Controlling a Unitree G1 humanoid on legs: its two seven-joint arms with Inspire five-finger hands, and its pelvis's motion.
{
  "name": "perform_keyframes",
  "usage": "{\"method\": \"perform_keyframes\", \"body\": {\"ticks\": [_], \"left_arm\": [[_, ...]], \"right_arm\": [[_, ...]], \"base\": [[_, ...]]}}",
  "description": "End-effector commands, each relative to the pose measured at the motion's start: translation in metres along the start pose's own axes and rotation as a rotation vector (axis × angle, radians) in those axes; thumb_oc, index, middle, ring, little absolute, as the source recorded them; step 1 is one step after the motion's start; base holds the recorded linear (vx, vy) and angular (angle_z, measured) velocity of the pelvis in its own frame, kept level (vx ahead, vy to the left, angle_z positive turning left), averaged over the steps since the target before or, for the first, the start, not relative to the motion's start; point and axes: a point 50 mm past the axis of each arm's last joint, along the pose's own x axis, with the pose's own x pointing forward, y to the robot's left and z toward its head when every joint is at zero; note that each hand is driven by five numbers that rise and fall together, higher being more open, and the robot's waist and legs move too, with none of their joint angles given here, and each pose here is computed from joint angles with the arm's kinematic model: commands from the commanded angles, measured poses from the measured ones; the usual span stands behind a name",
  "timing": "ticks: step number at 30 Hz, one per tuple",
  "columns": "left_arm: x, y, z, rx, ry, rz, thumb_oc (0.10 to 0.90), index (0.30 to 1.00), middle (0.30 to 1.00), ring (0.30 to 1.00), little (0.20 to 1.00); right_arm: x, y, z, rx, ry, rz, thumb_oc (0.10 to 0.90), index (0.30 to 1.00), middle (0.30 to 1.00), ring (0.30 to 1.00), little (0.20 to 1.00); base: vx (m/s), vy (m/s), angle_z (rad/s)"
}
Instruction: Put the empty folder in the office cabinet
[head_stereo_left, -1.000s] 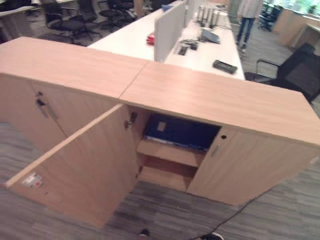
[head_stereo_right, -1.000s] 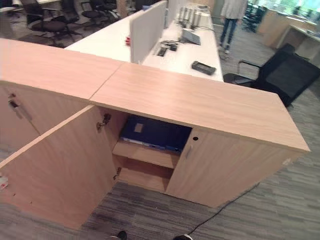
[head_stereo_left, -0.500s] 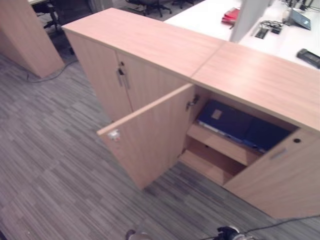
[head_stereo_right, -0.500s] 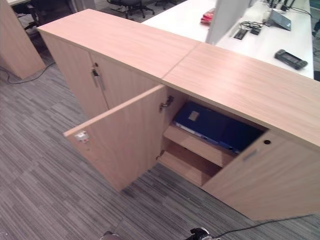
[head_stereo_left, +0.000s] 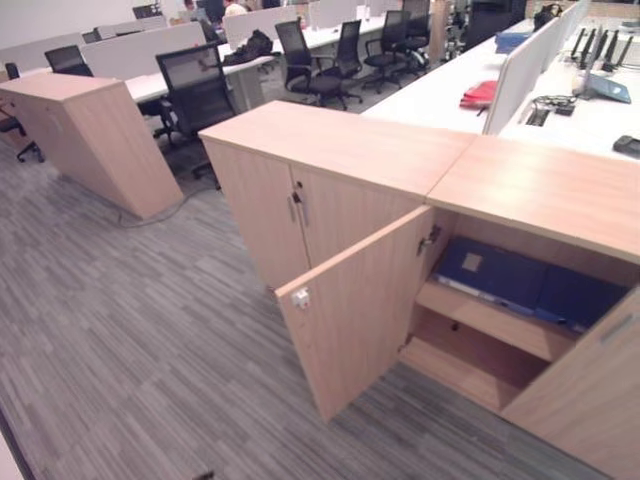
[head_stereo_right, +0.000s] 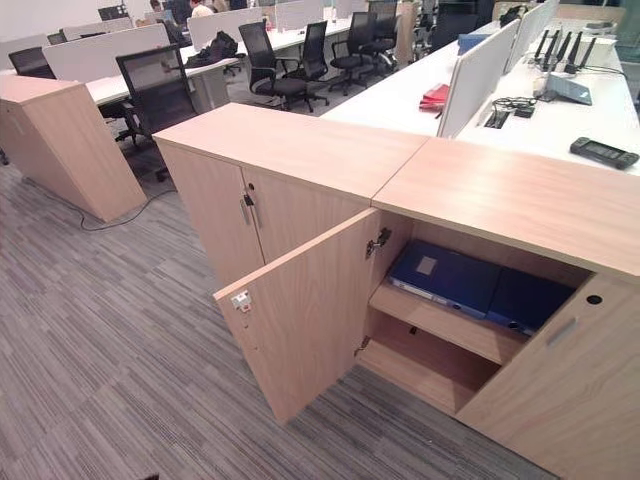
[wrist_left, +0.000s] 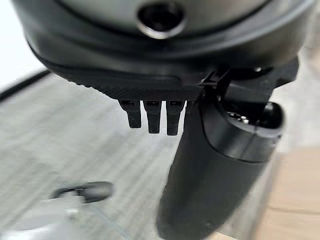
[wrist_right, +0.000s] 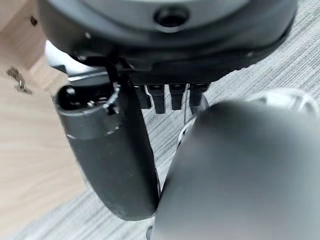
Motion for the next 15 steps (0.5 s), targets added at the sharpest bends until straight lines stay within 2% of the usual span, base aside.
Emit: {"method": "perform_keyframes", "body": {"ticks": [1, 2, 3, 5, 6, 9, 15], "left_arm": [[-0.004, 0.036, 0.079, 0.116, -0.302, 0.097, 0.8, 0.9, 0.9, 0.9, 0.9], [-0.014, 0.028, 0.118, 0.138, -0.469, 0.067, 0.8, 0.9, 0.9, 0.9, 0.9], [-0.015, 0.028, 0.118, 0.139, -0.466, 0.067, 0.8, 0.9, 0.9, 0.9, 0.9], [-0.025, 0.011, 0.147, 0.12, -0.595, 0.005, 0.8, 0.9, 0.9, 0.9, 0.9], [-0.025, 0.011, 0.147, 0.12, -0.595, 0.005, 0.8, 0.9, 0.9, 0.9, 0.9], [-0.032, -0.018, 0.172, 0.059, -0.687, -0.093, 0.8, 0.9, 0.9, 0.9, 0.9], [-0.03, -0.032, 0.184, 0.065, -0.691, -0.117, 0.8, 0.9, 0.9, 0.9, 0.9]], "right_arm": [[0.0, 0.007, -0.002, -0.015, 0.038, 0.015, 0.8, 0.9, 0.9, 0.9, 0.9], [0.0, 0.009, -0.005, -0.019, 0.046, 0.017, 0.8, 0.9, 0.9, 0.9, 0.9], [0.0, 0.009, -0.005, -0.019, 0.046, 0.017, 0.8, 0.9, 0.9, 0.9, 0.9], [0.0, 0.012, -0.005, -0.029, 0.049, 0.025, 0.8, 0.9, 0.9, 0.9, 0.9], [0.0, 0.012, -0.005, -0.029, 0.049, 0.025, 0.8, 0.9, 0.9, 0.9, 0.9], [0.0, 0.016, -0.007, -0.034, 0.054, 0.034, 0.8, 0.9, 0.9, 0.9, 0.9], [0.0, 0.016, -0.01, -0.036, 0.059, 0.04, 0.8, 0.9, 0.9, 0.9, 0.9]], "base": [[0.01, -0.002, -0.12], [0.01, -0.004, -0.14], [0.01, -0.002, -0.17], [0.02, 0.004, -0.22], [0.03, 0.005, -0.16], [0.04, 0.005, -0.07], [0.04, -0.001, -0.22]]}}
